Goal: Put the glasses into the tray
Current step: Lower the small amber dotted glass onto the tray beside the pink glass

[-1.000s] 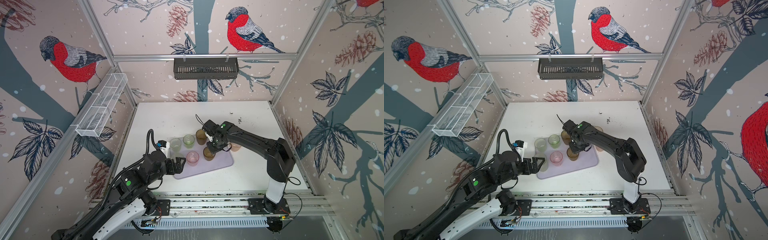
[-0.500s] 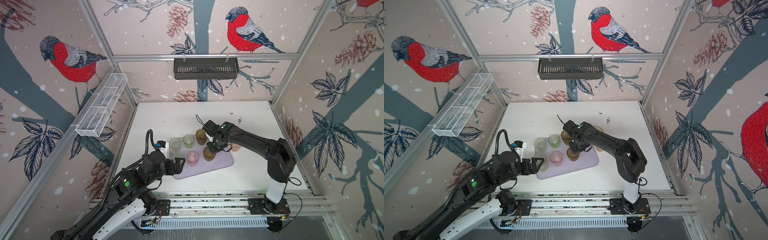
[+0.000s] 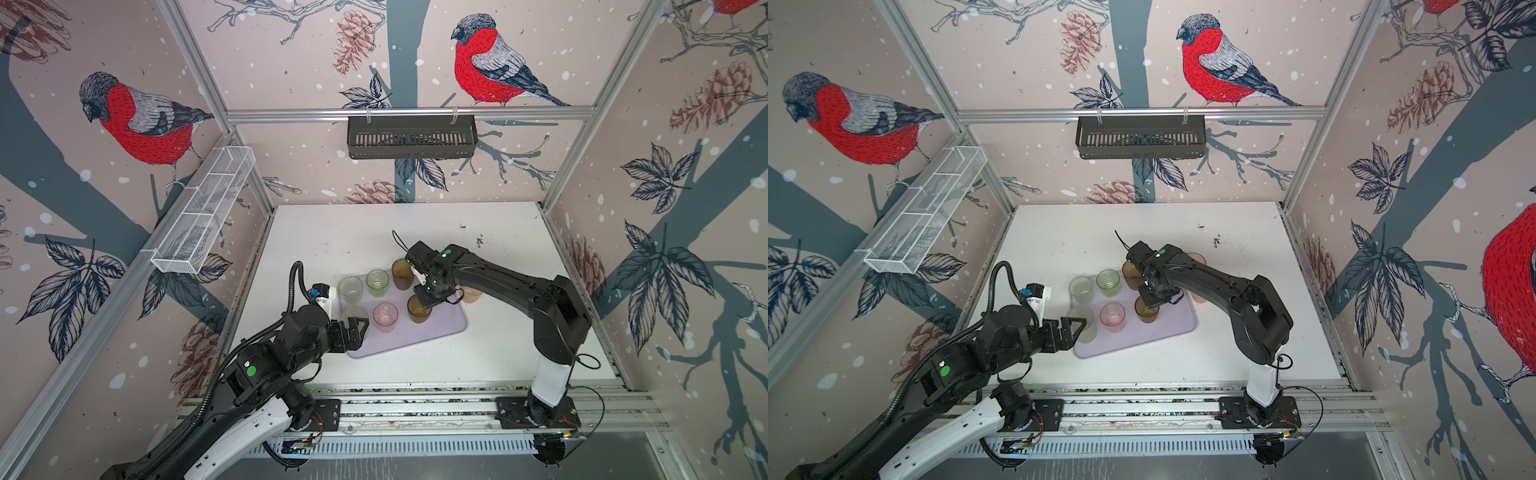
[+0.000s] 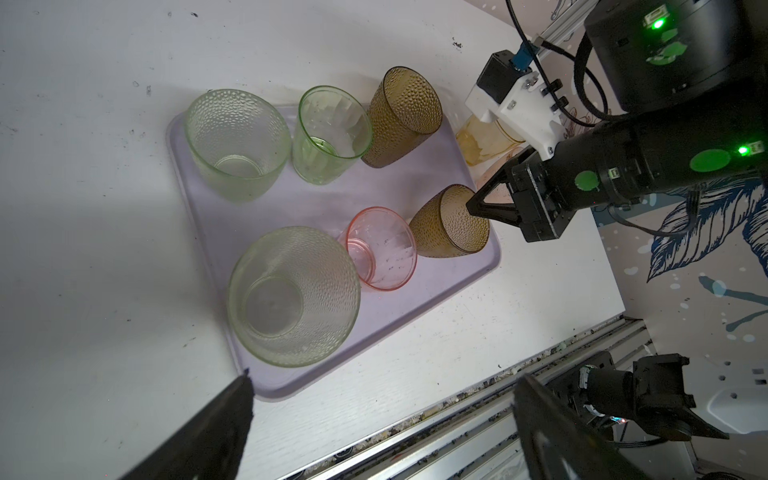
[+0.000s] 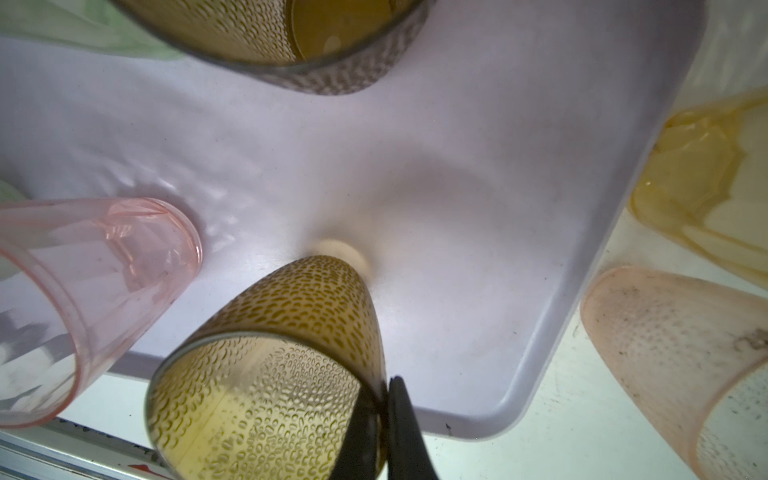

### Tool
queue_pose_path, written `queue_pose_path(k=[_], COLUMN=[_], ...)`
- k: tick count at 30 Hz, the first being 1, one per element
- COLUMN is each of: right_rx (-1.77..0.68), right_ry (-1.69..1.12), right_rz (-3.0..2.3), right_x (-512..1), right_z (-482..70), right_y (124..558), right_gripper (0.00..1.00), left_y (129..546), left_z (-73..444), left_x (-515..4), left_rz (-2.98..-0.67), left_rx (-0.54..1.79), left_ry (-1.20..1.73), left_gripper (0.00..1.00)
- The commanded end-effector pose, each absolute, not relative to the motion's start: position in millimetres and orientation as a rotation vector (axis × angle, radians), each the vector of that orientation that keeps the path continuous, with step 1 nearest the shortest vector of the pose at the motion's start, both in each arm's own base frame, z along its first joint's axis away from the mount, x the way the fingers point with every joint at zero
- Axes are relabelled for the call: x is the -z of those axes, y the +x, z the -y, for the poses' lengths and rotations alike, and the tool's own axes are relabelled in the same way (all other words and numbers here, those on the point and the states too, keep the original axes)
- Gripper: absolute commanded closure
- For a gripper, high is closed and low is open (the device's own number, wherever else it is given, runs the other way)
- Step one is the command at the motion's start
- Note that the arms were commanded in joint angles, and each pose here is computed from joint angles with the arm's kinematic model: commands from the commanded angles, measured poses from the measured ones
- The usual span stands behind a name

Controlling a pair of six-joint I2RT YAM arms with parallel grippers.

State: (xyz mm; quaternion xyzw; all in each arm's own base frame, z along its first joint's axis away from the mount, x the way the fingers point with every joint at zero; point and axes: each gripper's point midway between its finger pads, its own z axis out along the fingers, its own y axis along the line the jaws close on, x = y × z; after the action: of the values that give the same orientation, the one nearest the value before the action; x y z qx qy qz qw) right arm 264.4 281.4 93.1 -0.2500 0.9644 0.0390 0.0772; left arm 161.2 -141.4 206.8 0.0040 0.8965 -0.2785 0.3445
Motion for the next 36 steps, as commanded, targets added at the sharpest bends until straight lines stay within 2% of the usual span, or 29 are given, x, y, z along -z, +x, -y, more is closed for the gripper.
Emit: queue_pose_path(k=[1, 36], right_rx=[-0.135, -0.158], right_ry=[-0.761, -0.784], right_rz=[-2.888, -2.896], right_x=[-93.0, -81.2], right_z=[-285.7, -297.7], right_y=[264.4, 265.1], right_gripper=[0.99, 0.96], left_y=[159.7, 161.1], left_z=[135.6, 136.7], left_x=[-202.9, -206.7], left_rz=[-2.345, -2.337], left_rx=[0.698, 0.690], left_ry=[-0.014, 0.009], left_gripper=[0.03, 0.03])
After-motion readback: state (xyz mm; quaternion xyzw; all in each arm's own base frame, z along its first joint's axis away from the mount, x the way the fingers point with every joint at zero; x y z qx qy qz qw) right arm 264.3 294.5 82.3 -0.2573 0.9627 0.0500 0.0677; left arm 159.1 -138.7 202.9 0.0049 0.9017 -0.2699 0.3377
